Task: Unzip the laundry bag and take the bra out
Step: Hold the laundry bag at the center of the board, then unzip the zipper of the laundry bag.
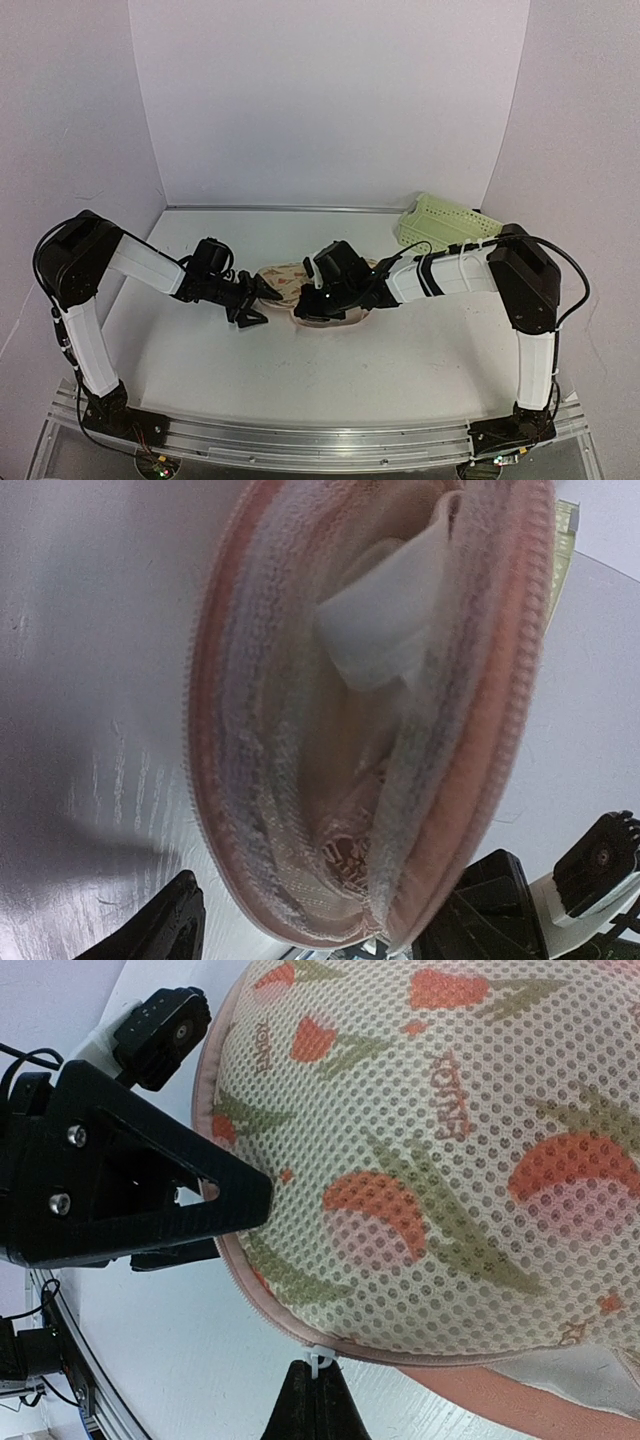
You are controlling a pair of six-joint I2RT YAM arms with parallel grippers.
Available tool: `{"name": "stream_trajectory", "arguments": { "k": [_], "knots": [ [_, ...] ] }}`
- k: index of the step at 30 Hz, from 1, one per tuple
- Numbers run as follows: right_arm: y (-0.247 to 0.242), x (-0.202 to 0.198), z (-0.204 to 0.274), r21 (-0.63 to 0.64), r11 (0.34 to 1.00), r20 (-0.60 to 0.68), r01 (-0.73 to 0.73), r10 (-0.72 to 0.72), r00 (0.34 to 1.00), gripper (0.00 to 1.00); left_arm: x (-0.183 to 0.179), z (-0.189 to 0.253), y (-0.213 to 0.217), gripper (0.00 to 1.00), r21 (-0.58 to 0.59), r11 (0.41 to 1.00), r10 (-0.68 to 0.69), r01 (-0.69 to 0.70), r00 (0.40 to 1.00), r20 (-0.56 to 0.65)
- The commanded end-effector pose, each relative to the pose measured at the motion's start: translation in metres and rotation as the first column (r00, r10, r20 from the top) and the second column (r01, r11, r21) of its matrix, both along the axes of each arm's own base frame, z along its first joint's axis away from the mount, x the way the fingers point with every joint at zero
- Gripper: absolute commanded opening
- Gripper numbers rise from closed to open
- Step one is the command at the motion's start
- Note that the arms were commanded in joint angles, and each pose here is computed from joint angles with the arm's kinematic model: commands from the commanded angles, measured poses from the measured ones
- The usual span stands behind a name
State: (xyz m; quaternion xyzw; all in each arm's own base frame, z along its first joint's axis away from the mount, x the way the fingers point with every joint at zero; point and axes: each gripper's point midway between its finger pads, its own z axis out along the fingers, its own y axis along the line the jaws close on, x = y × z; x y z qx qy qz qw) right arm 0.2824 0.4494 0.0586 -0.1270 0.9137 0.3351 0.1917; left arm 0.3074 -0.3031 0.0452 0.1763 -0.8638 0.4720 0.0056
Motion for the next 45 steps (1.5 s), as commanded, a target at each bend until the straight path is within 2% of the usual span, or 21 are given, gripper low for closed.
{"name": "stream_trajectory", "arguments": {
  "k": [1, 2, 7, 10, 17, 31, 45],
  "knots": [
    [0.016, 0.005, 0.034, 0.086, 0.996, 0.064, -0.026, 0.021, 0.998, 0.0, 0.013, 0.016, -0.011, 0.67, -0.048, 0.999, -0.001, 0.004, 0.999, 0.053],
    [0.016, 0.004, 0.034, 0.086, 0.996, 0.064, -0.027, 0.021, 0.998, 0.0, 0.014, 0.017, -0.011, 0.64, -0.049, 0.999, -0.001, 0.003, 0.998, 0.056],
    [0.014, 0.002, 0.032, 0.081, 0.996, 0.059, -0.03, 0.025, 0.998, 0.0, 0.016, 0.019, -0.012, 0.32, -0.052, 0.999, 0.003, 0.0, 0.998, 0.061],
    [0.013, 0.0, 0.032, 0.081, 0.996, 0.059, -0.034, 0.029, 0.998, 0.0, 0.016, 0.021, -0.012, 0.18, -0.055, 0.998, 0.004, 0.0, 0.998, 0.064],
    [0.006, -0.003, 0.029, 0.068, 0.997, 0.059, -0.028, 0.024, 0.998, 0.0, 0.017, 0.025, -0.012, 0.0, -0.056, 0.998, 0.007, -0.003, 0.997, 0.076],
    [-0.053, -0.005, -0.001, -0.073, 0.994, 0.09, 0.084, -0.077, 0.993, 0.0, 0.009, 0.037, -0.006, 0.0, -0.056, 0.998, -0.006, 0.013, 0.992, 0.129],
    [-0.103, -0.004, -0.013, -0.153, 0.973, 0.107, 0.171, -0.156, 0.982, 0.0, 0.001, 0.039, 0.001, 0.0, -0.044, 0.999, -0.01, 0.017, 0.988, 0.156]
  ]
}}
